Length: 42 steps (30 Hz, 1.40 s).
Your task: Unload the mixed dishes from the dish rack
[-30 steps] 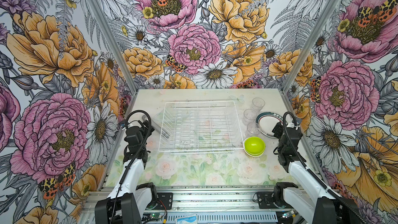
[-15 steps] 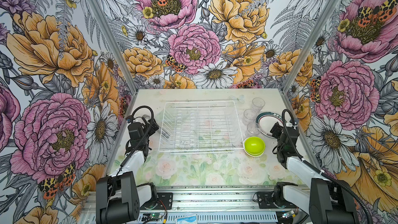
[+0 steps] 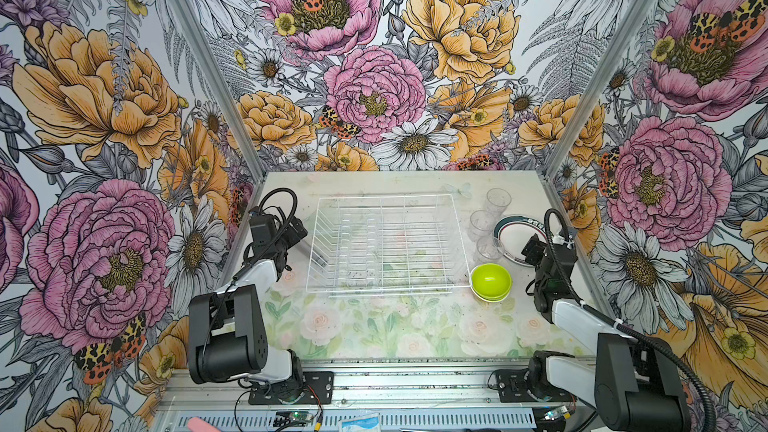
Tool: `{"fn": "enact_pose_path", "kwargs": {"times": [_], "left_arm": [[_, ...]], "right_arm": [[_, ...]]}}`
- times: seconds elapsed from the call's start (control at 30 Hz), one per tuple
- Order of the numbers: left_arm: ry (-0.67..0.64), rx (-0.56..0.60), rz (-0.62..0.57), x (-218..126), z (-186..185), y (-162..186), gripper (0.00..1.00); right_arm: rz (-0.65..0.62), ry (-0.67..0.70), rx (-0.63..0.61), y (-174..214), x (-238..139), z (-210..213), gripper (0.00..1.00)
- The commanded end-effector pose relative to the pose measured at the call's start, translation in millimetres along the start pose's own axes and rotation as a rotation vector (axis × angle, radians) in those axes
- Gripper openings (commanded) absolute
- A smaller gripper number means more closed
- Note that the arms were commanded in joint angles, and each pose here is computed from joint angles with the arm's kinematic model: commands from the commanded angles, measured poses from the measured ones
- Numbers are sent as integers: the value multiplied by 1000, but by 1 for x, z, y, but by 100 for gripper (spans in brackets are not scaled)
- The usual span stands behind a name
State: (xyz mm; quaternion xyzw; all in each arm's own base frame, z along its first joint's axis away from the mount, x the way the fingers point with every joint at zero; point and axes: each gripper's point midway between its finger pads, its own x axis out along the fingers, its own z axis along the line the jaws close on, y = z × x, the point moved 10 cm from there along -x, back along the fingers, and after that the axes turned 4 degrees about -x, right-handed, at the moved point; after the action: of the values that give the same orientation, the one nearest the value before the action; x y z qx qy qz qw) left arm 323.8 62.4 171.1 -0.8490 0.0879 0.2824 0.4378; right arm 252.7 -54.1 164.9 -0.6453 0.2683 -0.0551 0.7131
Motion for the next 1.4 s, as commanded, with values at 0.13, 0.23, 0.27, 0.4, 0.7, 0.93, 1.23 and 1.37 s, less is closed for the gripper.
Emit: {"fn": "enact_pose_path", "kwargs": {"times": [0.13,0.23,0.27,0.4,0.7,0.93,1.23,1.37], "left_arm": [[42,123,-70,-2,-5,-5,99],[48,155,-123,0,-4,-7,99],[53,159,-133,1,-4,-7,99],[38,207,-138,10,-3,-4,99],[68,240,-192,16,0,4,99],[73,253,-180,18,-2,4,99],[163,361,-175,14,-19,15,99],[212,438,-210,8,-29,26,99]], "right_arm": [[-39,-4,32,-1,5,-1,85],[-44,-10,37,1,7,-1,85],[-46,-17,38,0,9,0,85],[-47,-25,34,-2,16,3,85],[-47,-78,31,1,28,10,85],[-52,-106,21,1,29,13,85],[-68,-234,-29,1,28,22,85],[-68,-285,-59,2,28,28,85]]}}
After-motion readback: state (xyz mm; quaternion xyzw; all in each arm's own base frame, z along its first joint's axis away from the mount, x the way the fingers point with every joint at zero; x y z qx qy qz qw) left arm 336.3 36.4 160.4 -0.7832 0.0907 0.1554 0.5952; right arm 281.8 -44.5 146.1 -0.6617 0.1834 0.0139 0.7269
